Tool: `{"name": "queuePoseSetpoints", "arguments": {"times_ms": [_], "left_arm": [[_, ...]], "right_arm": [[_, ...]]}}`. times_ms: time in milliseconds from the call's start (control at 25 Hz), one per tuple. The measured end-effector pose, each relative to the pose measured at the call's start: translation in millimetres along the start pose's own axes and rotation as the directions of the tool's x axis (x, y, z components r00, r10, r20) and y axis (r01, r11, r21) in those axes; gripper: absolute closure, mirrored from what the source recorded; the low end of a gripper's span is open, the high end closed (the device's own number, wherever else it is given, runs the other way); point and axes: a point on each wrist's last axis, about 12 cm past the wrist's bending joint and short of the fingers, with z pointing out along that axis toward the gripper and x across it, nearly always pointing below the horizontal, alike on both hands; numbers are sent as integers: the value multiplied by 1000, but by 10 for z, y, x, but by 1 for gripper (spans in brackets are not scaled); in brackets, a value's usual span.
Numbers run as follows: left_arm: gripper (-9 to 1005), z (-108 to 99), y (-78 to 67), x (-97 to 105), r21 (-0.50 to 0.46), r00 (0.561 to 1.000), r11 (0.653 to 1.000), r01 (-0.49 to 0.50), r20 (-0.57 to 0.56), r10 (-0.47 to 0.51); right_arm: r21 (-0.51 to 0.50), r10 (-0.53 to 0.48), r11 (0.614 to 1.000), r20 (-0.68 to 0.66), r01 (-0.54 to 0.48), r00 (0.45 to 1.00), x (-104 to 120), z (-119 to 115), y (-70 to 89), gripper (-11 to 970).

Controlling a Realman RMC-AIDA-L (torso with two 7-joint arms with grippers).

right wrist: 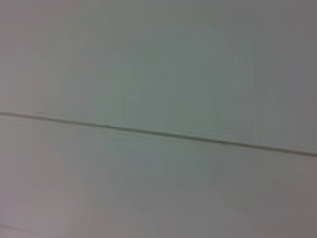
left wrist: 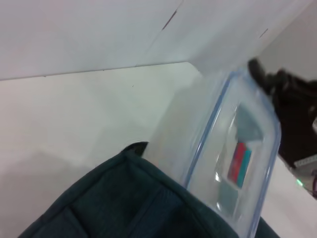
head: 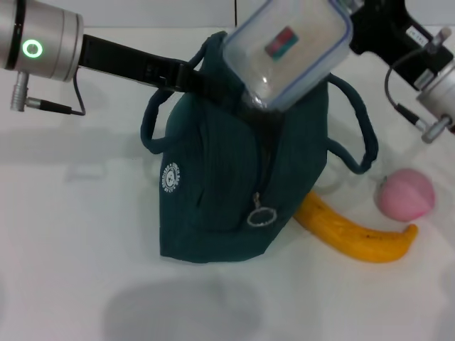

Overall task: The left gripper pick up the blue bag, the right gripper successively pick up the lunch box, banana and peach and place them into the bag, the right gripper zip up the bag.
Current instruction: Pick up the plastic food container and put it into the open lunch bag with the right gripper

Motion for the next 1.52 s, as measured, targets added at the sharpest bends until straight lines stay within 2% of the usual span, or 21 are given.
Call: {"name": "queuePoseSetpoints", "arguments": {"times_ms": [200,360,720,1080,1320,1520], "left_arm": [[943,-8,2,-5,-1,1000,1000,-1,3,1],[943,-13,1,-15,0,1000,1000,-1,7,1],[943,38,-42,-79,8,1000,1000,-19,11,19],[943,27,-37,-78,7,1000,1000,-23,12,23],[943,35,-48,-95,10,1000,1000,-27,13,27],[943,44,-59,-108,13,999,999,-31,13,31]], "right_arm": [[57,-26,998,-10,27,1000,-33,-183,-74,859],[75,-38,996,-24,40,999,-36,-231,-95,858],[45,-61,997,-154,68,986,142,109,-33,857],[165,-81,980,-175,110,981,160,67,-188,856],[184,-70,978,-175,103,982,195,134,-207,856],[144,-80,983,-202,111,976,280,228,-161,855]]}}
